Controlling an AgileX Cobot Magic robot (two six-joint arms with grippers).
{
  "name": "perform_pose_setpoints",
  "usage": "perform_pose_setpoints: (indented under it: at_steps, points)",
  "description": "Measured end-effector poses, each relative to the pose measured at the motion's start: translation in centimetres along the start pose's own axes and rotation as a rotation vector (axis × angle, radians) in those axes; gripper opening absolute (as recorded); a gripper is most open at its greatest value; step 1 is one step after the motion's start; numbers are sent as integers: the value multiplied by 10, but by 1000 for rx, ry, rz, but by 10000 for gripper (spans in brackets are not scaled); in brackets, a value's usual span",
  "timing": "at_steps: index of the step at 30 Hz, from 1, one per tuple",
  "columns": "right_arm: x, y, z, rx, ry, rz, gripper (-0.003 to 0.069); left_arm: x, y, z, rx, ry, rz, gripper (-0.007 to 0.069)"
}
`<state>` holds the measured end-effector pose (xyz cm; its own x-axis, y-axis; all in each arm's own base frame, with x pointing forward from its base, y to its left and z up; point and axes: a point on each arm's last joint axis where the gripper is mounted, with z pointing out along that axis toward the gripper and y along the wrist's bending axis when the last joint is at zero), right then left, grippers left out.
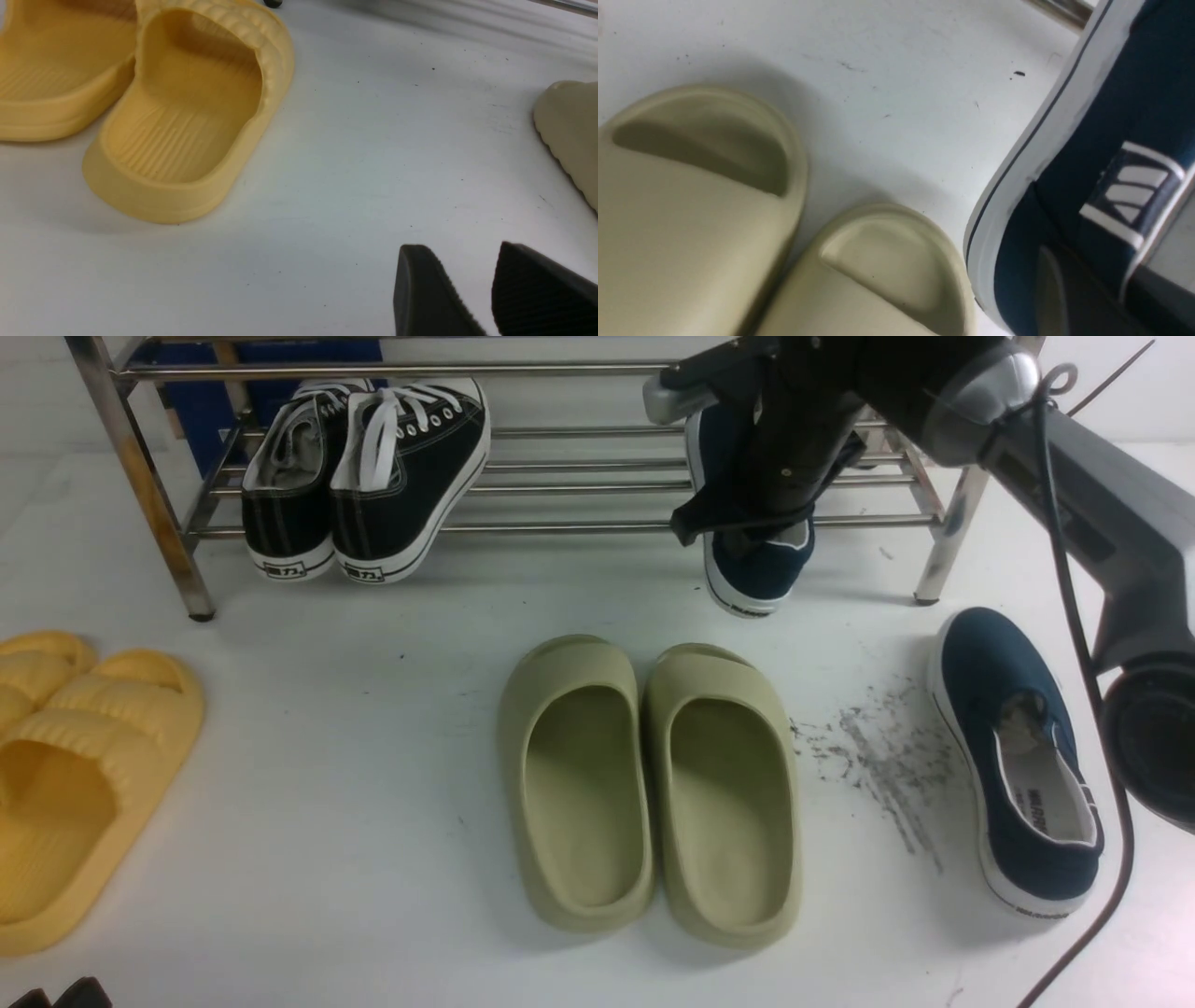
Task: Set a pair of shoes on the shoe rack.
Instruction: Use the right arm to put a shoe into the shoe rack
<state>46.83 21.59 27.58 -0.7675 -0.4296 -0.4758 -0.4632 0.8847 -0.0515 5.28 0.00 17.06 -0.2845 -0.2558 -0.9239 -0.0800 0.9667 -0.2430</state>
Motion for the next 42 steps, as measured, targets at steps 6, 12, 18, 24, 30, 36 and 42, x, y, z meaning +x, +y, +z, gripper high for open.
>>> perform_pose_setpoints:
  at_steps: [6, 12, 18, 24, 30, 36, 42]
  points:
    - [-4, 0, 0, -2, -41, 2, 50, 0, 0, 0, 0, 0, 0, 238]
    - [-7, 0, 0, 1, -72, 1, 104, 0, 0, 0, 0, 0, 0, 238]
    - [-11, -4, -2, 44, -115, 8, 304, 0, 0, 0, 0, 0, 0, 238]
    - [-13, -6, -6, 62, -134, 34, 397, 0, 0, 0, 0, 0, 0, 238]
    - [-21, -2, -24, 3, -177, 61, 404, 0, 0, 0, 0, 0, 0, 238]
    - [-17, 0, -44, -23, -134, 69, 399, 0, 0, 0, 0, 0, 0, 238]
    - [-18, 0, -73, -23, -165, 63, 266, 0, 0, 0, 0, 0, 0, 238]
